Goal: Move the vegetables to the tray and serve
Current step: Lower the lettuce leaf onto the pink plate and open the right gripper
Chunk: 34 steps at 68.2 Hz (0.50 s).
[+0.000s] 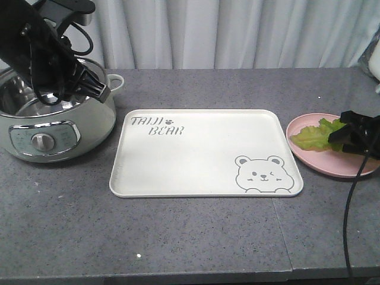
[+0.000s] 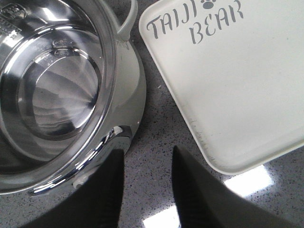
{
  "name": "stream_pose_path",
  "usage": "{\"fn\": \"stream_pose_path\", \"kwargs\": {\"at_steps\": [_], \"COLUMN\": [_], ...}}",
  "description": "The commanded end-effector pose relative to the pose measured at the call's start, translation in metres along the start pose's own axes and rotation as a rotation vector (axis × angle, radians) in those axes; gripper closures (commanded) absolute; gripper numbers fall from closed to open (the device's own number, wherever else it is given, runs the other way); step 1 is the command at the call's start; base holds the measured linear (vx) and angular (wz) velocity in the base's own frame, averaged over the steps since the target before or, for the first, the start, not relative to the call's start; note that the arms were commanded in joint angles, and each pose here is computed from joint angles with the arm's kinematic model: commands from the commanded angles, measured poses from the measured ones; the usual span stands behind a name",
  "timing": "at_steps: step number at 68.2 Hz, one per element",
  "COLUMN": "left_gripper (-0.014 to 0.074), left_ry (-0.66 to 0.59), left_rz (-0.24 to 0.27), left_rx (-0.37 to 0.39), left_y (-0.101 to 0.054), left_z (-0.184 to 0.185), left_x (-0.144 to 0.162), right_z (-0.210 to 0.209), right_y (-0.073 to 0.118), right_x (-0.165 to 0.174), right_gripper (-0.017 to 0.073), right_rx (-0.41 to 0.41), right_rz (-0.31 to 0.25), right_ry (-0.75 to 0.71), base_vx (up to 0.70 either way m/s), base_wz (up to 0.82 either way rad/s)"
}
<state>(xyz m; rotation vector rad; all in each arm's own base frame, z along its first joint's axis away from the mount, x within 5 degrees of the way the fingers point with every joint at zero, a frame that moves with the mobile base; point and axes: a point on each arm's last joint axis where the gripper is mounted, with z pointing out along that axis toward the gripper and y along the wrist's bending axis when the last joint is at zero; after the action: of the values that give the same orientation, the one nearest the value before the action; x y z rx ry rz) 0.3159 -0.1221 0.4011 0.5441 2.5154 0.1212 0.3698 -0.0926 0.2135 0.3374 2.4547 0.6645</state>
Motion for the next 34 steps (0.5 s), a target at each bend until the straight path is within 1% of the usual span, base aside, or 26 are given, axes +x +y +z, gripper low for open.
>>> {"fn": "stream_pose_path", "kwargs": {"at_steps": [1,6,14,19,22,29,34], "left_gripper": [0.0357,0.0357,0.0356,0.0356,0.0356,0.0357,0.0356], "left_ry": [-0.092,-0.084,-0.083,-0.083,-0.083,-0.084,-0.084], "left_rz": [-0.015,-0.015,-0.015,-0.015,-0.015,-0.015,-0.015], "left_rx": [-0.012,-0.012,-0.012,-0.012,-0.012,-0.012,-0.012], "left_y": [0.004,0.004,0.004,0.004,0.004,0.004,0.004], "left_z": [-0.022,-0.022,-0.022,-0.022,-0.022,-0.022,-0.022], "left_x": [-0.003,-0.003,-0.003,-0.003,-0.003,-0.003,-0.003], "right_z": [-0.025,-0.033,-0.048,-0.057,-0.064,-0.076,-0.083], "right_y": [0.014,0.019,0.027,0.029,0.030,0.032,0.034], "right_x": [-0.013,-0.019,-0.031,-0.036,-0.040,-0.048,-0.052], "right_gripper": [0.0140,0.0128,0.0128,0.0128,0.0128,0.0128,0.0128], "right_rx": [0.009,0.021,0.062,0.109,0.148,0.214,0.247], "right_rz": [-0.053,-0.073,-0.088,-0.103,-0.123,-0.127,-0.131], "right_ry": [-0.044,-0.036,-0.026,0.013,0.027,0.036,0.038], "base_vx": [0.00,0.00,0.00,0.00,0.00,0.00,0.00], "base_wz": [0.00,0.00,0.00,0.00,0.00,0.00,0.00]}}
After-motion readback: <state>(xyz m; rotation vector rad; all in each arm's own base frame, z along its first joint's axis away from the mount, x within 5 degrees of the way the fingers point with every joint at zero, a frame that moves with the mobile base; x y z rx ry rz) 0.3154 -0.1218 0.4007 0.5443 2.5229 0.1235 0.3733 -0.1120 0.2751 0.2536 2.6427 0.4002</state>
